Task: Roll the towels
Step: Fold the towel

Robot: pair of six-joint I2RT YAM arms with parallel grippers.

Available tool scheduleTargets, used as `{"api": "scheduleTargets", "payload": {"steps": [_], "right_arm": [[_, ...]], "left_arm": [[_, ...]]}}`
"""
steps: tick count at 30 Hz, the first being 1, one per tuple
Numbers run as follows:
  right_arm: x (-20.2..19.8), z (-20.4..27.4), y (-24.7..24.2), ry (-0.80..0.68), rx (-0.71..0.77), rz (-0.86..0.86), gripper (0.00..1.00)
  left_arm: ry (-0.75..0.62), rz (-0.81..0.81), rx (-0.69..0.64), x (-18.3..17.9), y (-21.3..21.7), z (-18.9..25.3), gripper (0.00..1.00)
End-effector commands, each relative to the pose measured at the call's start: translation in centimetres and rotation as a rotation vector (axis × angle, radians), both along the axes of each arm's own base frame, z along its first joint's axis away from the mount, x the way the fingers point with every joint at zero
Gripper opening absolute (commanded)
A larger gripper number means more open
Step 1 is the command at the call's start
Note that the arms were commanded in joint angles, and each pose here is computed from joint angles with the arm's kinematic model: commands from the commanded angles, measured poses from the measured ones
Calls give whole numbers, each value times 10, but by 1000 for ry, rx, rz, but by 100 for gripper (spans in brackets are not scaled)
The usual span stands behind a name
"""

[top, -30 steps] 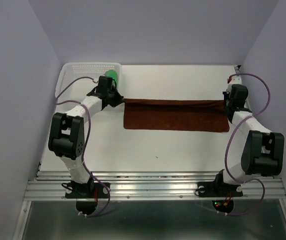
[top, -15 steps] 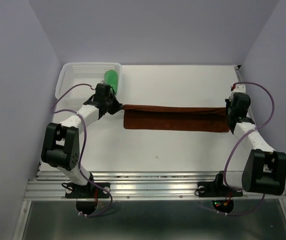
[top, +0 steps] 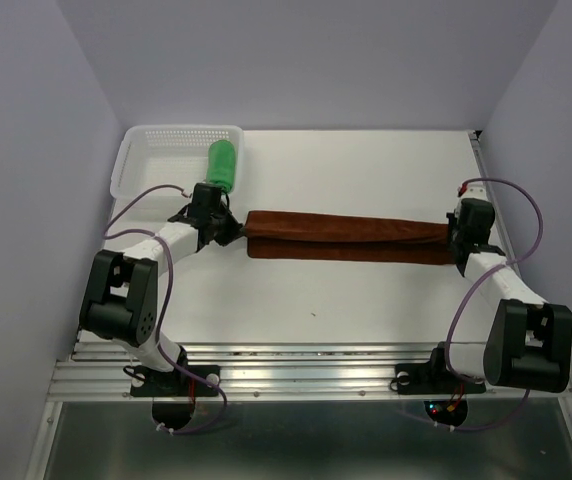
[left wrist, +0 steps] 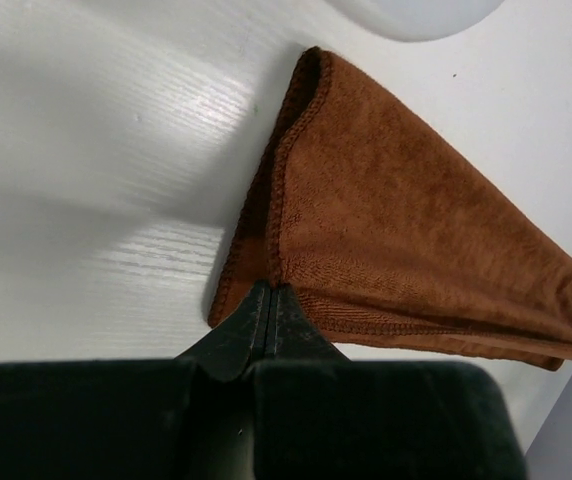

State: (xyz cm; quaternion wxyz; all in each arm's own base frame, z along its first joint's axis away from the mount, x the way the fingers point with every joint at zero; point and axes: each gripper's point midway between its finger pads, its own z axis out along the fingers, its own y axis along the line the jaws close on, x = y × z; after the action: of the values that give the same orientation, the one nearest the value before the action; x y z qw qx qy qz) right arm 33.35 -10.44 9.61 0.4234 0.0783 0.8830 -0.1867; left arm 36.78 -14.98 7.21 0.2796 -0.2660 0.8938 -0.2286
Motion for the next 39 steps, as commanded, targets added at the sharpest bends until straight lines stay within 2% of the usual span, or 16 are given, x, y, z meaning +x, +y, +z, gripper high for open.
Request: {"api": "scheduleTargets", "payload": {"steps": [1, 10, 13, 14, 15, 16, 18, 19, 21, 23, 27, 29, 31, 34, 38, 39], "right_arm": [[-2, -1, -8, -17, -3, -48, 4], [-17, -25, -9, 67, 2, -69, 10], [-21, -30, -8, 87, 9, -68, 20], [-22, -30, -7, 91, 12, -65, 32], [-23, -29, -6, 90, 13, -63, 40], [-25, -28, -6, 90, 13, -69, 47], [-27, -17, -9, 60, -6, -75, 66], [-30, -11, -12, 46, -16, -97, 73], [-30, 12, -11, -32, -14, -103, 100], [-27, 29, -4, -103, 10, -74, 100], [-23, 77, 5, -293, 54, -58, 100], [-25, 94, 3, -364, 75, -101, 100], [-24, 109, 4, -411, 108, -125, 100], [-20, 116, 12, -455, 242, -181, 100], [2, 95, 58, -324, 449, -13, 100], [6, 77, 61, -266, 498, -46, 100]], "left_arm": [[-27, 18, 0, -5, 3, 1, 0], [36, 15, 20, -12, 5, -23, 0], [41, 18, 25, -14, 6, -26, 0], [41, 20, 28, -14, 7, -26, 5], [41, 20, 28, -15, 7, -26, 8], [47, 19, 32, -16, 8, -27, 24], [68, 23, 47, -20, 10, -29, 39], [79, 24, 51, -24, 12, -28, 52], [96, 22, 69, -32, 15, -26, 59], [101, 43, 97, -36, 22, -24, 73], [77, 64, 120, -41, 30, -8, 85], [37, 63, 100, -39, 28, 8, 96], [-4, 54, 86, -38, 23, 24, 99], [-51, 28, 75, -37, 12, 41, 99], [-96, -29, 69, -25, -7, 55, 99], [-102, -51, 64, -22, -13, 57, 99]]}}
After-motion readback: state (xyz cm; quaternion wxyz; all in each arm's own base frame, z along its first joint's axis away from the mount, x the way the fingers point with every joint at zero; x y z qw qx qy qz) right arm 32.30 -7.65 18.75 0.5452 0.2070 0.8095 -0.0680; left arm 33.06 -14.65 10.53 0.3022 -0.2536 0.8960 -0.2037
